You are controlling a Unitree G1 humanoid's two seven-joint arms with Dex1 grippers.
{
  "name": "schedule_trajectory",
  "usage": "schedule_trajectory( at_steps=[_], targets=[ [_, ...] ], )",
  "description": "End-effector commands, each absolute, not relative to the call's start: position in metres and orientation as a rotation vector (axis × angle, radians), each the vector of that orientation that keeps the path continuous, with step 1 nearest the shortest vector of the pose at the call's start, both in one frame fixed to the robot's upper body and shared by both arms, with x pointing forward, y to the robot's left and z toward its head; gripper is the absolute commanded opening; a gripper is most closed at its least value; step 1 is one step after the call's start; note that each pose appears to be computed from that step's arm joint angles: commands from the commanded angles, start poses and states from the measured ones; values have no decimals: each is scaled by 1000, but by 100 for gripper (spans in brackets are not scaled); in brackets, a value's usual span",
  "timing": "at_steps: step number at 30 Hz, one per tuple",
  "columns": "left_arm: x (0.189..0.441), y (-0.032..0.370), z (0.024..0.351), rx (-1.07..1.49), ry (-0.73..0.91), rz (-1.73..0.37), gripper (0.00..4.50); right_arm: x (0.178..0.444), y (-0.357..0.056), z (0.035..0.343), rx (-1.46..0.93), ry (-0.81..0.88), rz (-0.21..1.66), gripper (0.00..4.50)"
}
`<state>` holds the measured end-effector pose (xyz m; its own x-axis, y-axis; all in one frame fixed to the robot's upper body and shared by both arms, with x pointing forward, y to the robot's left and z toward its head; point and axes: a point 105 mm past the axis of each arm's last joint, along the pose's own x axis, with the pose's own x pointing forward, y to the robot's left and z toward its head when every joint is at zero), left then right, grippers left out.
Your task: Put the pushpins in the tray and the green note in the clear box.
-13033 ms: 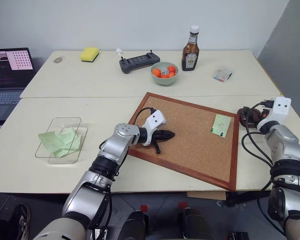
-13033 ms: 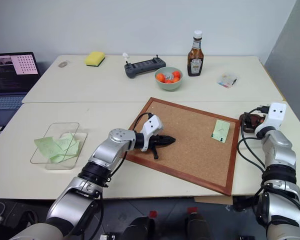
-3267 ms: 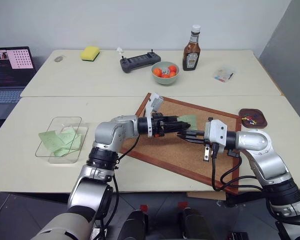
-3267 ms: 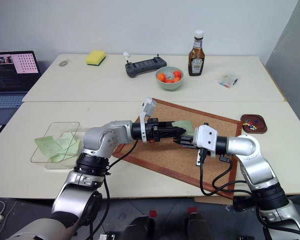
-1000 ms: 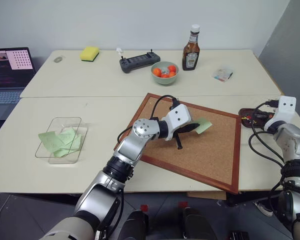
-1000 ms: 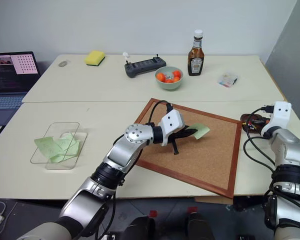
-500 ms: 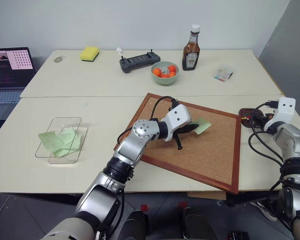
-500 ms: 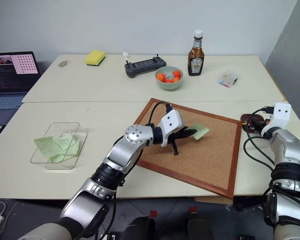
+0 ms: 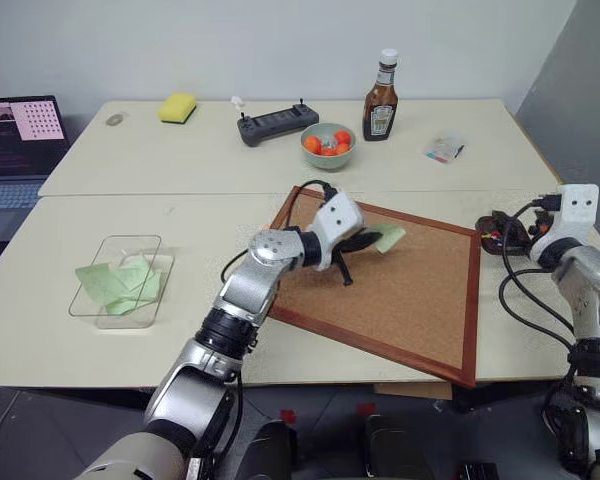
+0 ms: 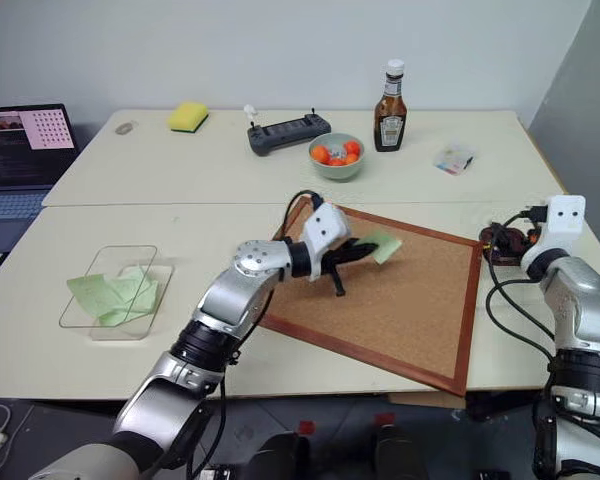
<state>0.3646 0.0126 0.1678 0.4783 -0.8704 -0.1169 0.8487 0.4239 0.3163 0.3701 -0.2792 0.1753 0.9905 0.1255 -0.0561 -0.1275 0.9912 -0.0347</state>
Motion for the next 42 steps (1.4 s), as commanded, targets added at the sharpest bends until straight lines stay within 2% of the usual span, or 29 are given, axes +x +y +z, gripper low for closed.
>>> schedule_trajectory(
  at_steps=[1, 6, 10, 16, 21, 22, 24, 25, 36, 41, 42],
  targets=[
    [376, 72, 215, 268, -148, -832, 0, 327, -179, 214, -99, -100, 657, 449],
    [372, 160, 220, 208, -96, -453, 0, 295, -119, 215, -70, -117, 963, 449],
    [341, 250, 213, 216, -60, -44, 0, 276, -77, 227, 2, -151, 1189, 449],
    [299, 312, 190, 125, 8, 297, 0, 259, -57, 236, 59, -120, 1383, 449],
    [290, 310, 159, 24, 86, 309, 0, 263, -50, 239, 61, -116, 1392, 449],
    [289, 309, 157, 21, 89, 308, 40, 264, -50, 239, 58, -116, 1390, 450],
    [288, 309, 157, 11, 87, 305, 57, 266, -51, 239, 58, -114, 1378, 450],
    [288, 309, 157, 12, 88, 302, 89, 267, -51, 239, 59, -112, 1372, 450],
    [294, 305, 174, 61, 43, 238, 332, 272, -67, 223, 33, -88, 1268, 450],
    [299, 259, 183, 196, 0, 0, 446, 281, -85, 217, 31, -91, 1114, 450],
    [298, 248, 180, 185, 0, -48, 446, 286, -91, 214, 18, -94, 1034, 450]
  ],
)
